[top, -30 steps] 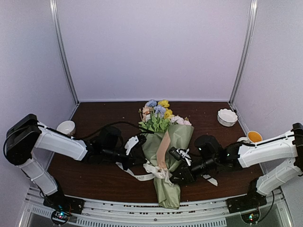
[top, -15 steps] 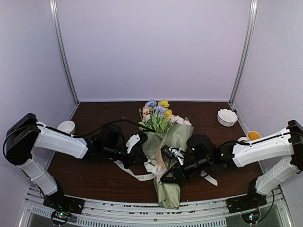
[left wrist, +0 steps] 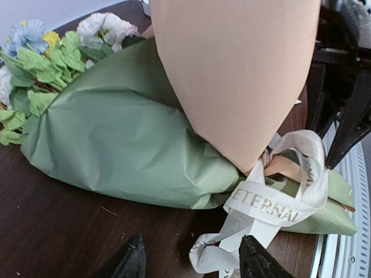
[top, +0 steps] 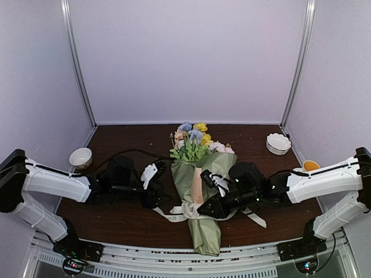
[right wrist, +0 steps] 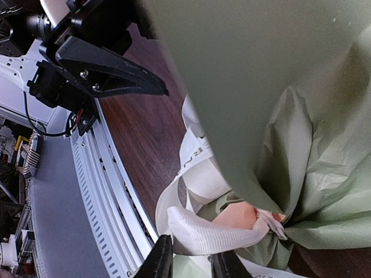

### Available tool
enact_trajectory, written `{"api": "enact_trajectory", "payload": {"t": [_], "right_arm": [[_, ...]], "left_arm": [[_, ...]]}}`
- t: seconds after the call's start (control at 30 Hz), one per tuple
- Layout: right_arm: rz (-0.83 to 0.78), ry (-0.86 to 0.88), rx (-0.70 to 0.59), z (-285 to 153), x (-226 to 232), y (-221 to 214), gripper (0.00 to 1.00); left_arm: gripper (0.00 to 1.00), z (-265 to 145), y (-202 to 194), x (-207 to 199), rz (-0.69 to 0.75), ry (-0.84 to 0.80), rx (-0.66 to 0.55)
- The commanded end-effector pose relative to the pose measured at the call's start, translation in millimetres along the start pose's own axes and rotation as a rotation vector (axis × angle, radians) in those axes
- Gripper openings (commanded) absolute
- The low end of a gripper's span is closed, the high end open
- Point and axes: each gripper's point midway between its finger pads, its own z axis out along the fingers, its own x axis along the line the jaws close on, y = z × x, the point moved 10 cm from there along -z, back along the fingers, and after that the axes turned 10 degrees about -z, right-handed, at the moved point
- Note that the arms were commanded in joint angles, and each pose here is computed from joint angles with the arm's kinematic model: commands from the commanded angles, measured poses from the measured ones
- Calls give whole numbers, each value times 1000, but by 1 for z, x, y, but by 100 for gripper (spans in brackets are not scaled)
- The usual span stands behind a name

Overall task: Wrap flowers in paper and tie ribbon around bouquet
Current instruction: Cross the half-tied ribbon over the folded bouquet.

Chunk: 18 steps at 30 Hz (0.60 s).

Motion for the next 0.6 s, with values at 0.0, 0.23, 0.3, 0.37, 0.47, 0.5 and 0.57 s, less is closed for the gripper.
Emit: {"api": "enact_trajectory", "payload": {"t": [0.0,0.23,0.3,0.37,0.47,0.5,0.57], "right_arm": [[11,-49,-64,-16,5,10,27],[70,-60,-99,-18,3,5,35],[78,-52,-101,-15,4,6,36],[82,-49,-104,-12,5,6,38],[95,-74,-86,-6,3,4,41],[101,-76,-85,-5,2,4,41],[110,-68,-87,-2,2,5,42]], "left_arm": [[59,-15,21,-3,103,64,-130],[54,-10,11,-15,176,20,-65],[48,-3,7,-23,216,-4,-19],[46,3,6,-29,242,-23,19],[46,7,3,-30,244,-30,29],[47,8,2,-30,245,-35,32],[50,10,1,-30,252,-55,43]]}}
